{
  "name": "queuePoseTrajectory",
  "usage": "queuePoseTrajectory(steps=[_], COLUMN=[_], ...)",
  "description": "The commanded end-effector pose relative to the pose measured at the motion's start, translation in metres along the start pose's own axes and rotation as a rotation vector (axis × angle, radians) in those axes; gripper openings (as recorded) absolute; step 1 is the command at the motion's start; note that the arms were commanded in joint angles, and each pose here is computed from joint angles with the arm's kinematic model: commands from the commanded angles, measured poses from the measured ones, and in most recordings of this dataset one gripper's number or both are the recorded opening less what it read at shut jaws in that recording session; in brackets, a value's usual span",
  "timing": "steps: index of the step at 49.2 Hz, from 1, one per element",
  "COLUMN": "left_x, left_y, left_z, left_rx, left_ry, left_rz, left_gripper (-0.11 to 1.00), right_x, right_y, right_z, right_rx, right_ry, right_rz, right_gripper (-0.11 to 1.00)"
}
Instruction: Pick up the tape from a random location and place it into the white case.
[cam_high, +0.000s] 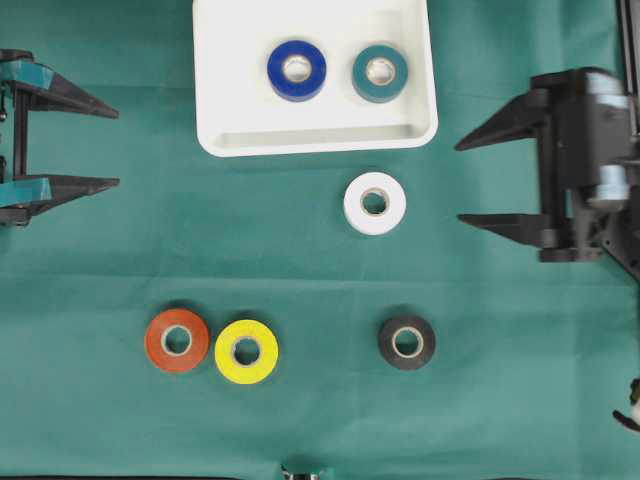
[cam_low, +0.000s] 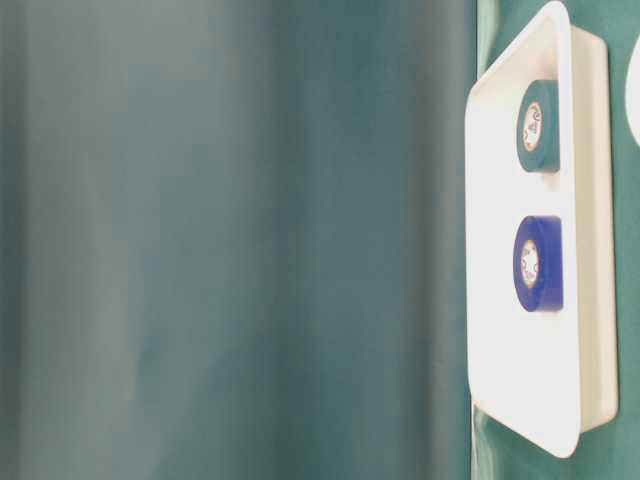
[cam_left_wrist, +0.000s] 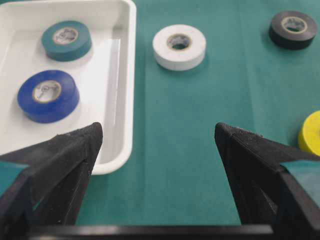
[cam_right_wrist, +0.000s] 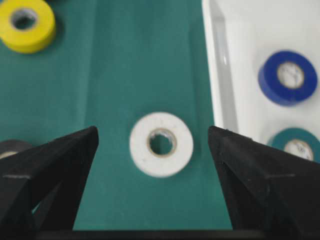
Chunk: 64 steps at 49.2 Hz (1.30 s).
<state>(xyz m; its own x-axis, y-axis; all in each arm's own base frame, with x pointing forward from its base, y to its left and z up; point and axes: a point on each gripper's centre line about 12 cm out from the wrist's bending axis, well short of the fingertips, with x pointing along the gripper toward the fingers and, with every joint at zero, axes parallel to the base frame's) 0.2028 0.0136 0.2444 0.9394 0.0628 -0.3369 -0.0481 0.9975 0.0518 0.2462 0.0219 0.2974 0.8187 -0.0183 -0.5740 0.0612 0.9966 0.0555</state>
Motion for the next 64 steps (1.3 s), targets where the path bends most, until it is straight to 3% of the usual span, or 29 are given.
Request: queuePoseTrajectory(steps=[1, 23, 40, 64], left_x=[0.001, 0.001, 0.001, -0.003], left_y=[0.001, 0.001, -0.001, -0.036], left_z=[0.004, 0.003, 0.004, 0.006], left_rx=[-0.005, -0.004, 0.001, 0.019], left_ry=[-0.012, -0.008, -0.011, -0.026], left_rz=[0.005, 0.003, -0.005, -0.168], left_gripper=[0.98, 0.98, 0.98, 0.98], right_x=[-0.012, -0.021, -0.019, -0.018], right_y=[-0.003, -0.023, -0.023, -0.023], right_z=[-0.006, -0.072, -0.073, -0.073], right_rx=[0.005, 0.047, 0.049, 0.05], right_ry=[-0.078, -0.208, -0.213, -0.211], right_rz=[0.023, 0.033, 0.038, 0.039], right_gripper=[0.87, 0.87, 0.87, 0.87])
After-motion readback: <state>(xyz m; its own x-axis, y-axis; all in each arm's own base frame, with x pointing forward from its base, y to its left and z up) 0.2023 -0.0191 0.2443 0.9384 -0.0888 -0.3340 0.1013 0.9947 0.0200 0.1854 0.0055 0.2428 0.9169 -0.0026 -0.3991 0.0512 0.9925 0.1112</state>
